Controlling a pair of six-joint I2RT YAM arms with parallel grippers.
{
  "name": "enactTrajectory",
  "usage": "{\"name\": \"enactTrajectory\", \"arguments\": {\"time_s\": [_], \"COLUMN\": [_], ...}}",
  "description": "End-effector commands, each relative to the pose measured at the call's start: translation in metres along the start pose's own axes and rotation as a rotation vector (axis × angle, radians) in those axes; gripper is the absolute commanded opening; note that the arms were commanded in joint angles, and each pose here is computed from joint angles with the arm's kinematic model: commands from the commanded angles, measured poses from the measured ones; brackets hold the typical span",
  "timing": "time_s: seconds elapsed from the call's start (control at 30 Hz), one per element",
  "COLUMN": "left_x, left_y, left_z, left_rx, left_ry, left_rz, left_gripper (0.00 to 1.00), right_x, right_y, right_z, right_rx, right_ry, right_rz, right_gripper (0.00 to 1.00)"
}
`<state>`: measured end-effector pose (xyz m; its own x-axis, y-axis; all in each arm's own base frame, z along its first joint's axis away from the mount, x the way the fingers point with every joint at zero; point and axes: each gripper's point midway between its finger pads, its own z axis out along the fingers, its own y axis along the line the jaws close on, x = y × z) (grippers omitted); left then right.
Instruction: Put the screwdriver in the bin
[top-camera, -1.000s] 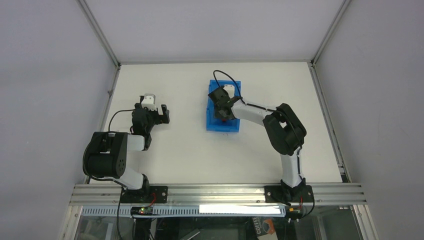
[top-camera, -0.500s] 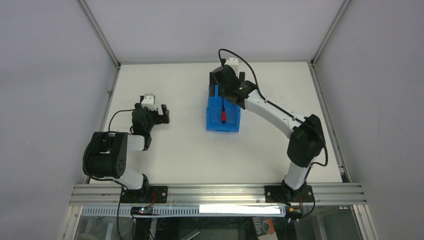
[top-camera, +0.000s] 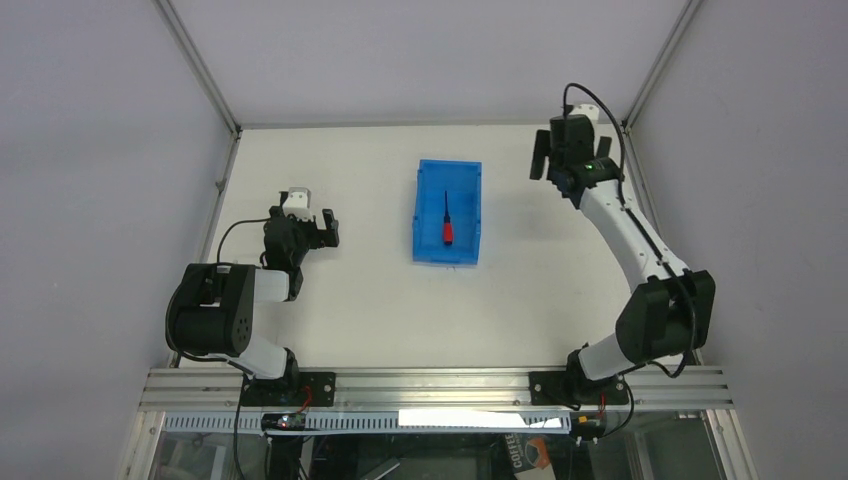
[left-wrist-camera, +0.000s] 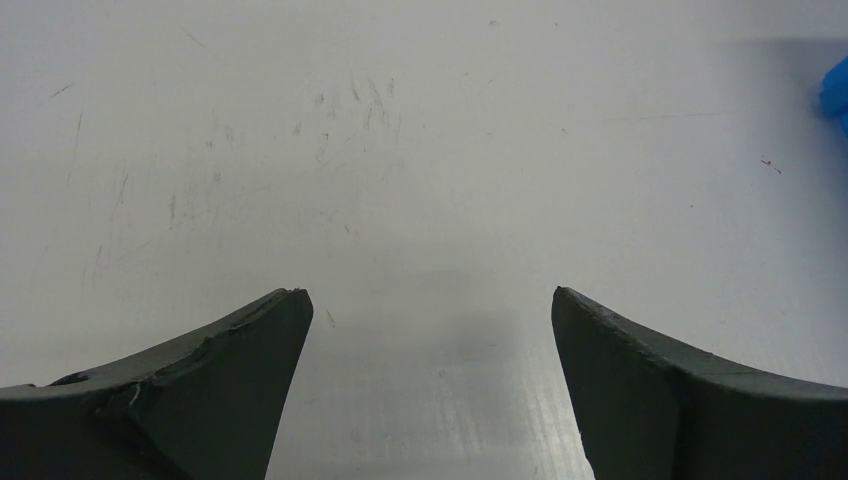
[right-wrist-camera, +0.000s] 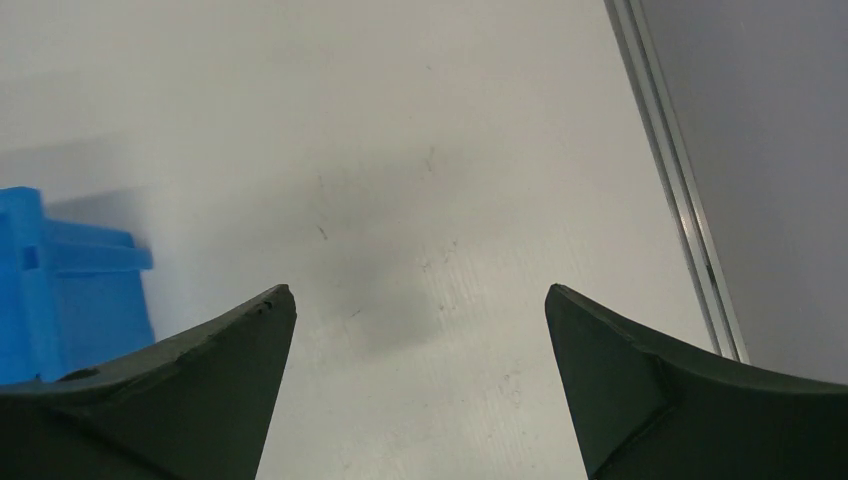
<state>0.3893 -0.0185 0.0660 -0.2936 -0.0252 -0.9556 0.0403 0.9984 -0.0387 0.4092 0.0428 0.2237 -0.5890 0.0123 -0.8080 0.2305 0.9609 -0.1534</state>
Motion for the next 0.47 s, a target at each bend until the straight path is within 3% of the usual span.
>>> {"name": "enactTrajectory", "arguments": {"time_s": [0.0,0.43], "left_x": [-0.013,-0.013], "left_y": [0.001,0.001], "left_z": [0.000,0.000], "left_rx": [-0.002,-0.002], "left_ry": [-0.041,-0.043], "left_rz": [-0.020,-0.020], "left_gripper": [0.99,0.99], "right_x": [-0.011,-0.015], "right_y": [-0.031,-0.051], "right_z": [0.000,-0.015], "right_rx": [-0.093,-0.133], "right_ry": [-0.068,-0.191], "right_rz": [0.080,0.081], "right_gripper": [0.99,0.99]}}
